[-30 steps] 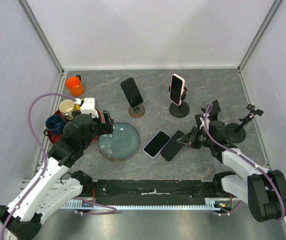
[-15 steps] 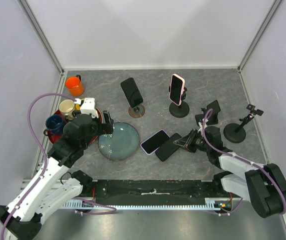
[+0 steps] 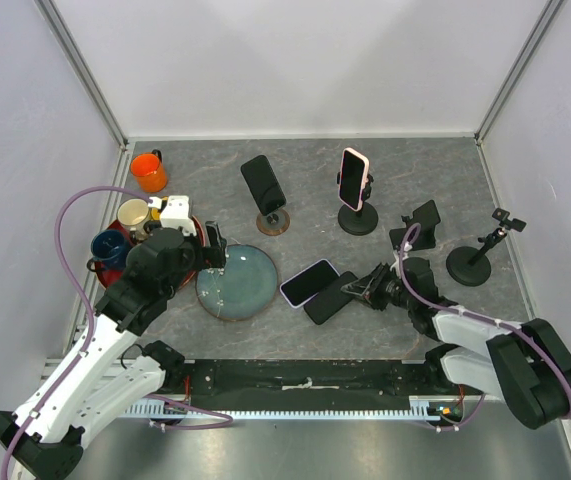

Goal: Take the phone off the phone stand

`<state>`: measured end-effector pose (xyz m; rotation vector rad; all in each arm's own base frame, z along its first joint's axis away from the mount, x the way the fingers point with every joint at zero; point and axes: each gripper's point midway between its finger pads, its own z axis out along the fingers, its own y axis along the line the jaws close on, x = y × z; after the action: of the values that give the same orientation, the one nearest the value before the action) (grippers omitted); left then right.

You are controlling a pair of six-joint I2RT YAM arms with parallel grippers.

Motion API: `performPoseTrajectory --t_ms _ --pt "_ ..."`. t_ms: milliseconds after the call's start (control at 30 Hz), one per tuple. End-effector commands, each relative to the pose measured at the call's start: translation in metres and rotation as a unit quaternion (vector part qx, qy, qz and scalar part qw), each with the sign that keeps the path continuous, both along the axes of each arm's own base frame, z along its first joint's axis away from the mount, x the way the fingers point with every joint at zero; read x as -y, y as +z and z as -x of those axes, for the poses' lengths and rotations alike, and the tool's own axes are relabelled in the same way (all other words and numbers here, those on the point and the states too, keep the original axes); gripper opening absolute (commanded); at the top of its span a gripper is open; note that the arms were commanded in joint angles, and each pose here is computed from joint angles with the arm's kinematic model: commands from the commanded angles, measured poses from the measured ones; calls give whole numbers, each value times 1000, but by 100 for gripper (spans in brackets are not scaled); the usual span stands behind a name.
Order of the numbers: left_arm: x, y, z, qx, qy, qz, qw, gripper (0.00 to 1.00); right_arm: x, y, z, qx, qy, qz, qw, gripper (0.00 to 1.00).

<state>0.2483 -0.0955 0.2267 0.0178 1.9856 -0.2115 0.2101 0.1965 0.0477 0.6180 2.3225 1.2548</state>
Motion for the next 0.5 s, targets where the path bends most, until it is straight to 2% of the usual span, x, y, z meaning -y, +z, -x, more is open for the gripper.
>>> performPoseTrajectory --t_ms 0,300,467 --pt "-3 5 -3 13 3 -4 1000 97 4 -34 24 -52 13 40 998 34" --pt "-3 5 -2 15 3 -3 1000 97 6 -44 30 -65 12 53 996 57" --pt "-3 6 -2 15 3 -3 1000 97 -7 -42 27 -57 42 64 995 64"
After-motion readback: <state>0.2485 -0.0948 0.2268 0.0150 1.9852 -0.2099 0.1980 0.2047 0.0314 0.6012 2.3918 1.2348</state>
